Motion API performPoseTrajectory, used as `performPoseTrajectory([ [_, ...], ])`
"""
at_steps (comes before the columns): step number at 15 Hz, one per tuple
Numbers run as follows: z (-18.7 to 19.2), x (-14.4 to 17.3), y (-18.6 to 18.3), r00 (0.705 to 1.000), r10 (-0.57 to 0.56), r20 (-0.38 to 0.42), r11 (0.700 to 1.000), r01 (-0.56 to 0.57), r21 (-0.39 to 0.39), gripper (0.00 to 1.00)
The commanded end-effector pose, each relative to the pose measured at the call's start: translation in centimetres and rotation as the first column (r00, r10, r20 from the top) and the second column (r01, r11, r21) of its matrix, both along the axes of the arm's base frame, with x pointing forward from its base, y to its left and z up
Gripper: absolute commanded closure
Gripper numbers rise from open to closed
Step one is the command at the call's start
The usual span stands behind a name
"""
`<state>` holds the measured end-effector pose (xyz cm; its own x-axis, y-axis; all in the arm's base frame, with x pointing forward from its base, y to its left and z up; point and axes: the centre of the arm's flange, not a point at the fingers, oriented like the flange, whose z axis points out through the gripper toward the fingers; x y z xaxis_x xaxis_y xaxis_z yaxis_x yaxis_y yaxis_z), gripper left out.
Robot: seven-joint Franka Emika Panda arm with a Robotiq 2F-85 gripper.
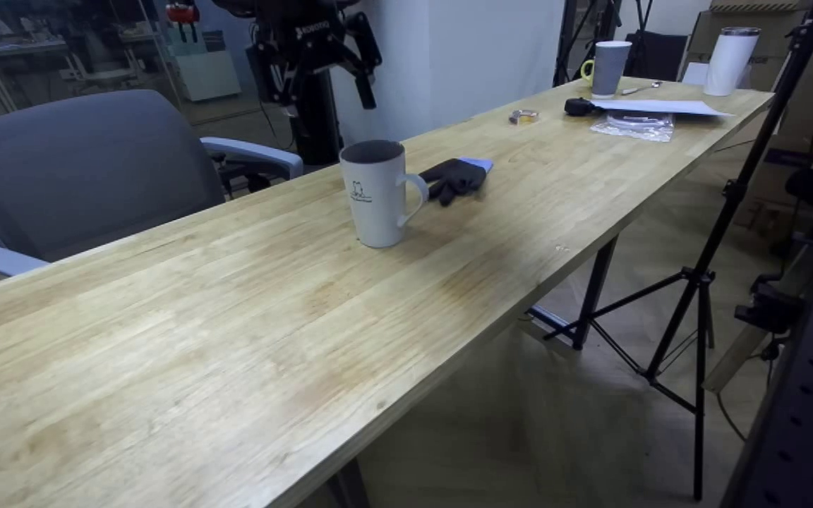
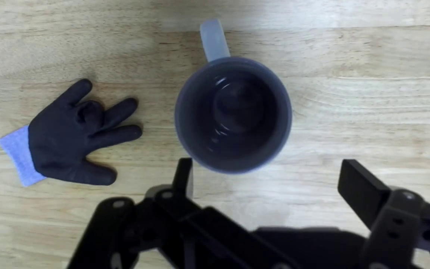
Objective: Move the white mug to the left
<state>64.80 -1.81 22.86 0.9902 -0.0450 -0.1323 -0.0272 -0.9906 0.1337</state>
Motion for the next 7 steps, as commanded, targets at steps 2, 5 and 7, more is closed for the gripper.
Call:
performPoseTrajectory([
  [2, 5.1, 0.7, 1.4, 0.999, -0.044, 0.013, 0.998, 0.045, -0.048, 0.0],
  [5, 4.7, 0.4, 1.1, 1.0, -0.021, 0.006, 0.999, 0.021, -0.027, 0.0],
  [7, 5.5, 0.2, 1.0, 1.0, -0.024, 0.0, 0.999, 0.024, -0.033, 0.0],
])
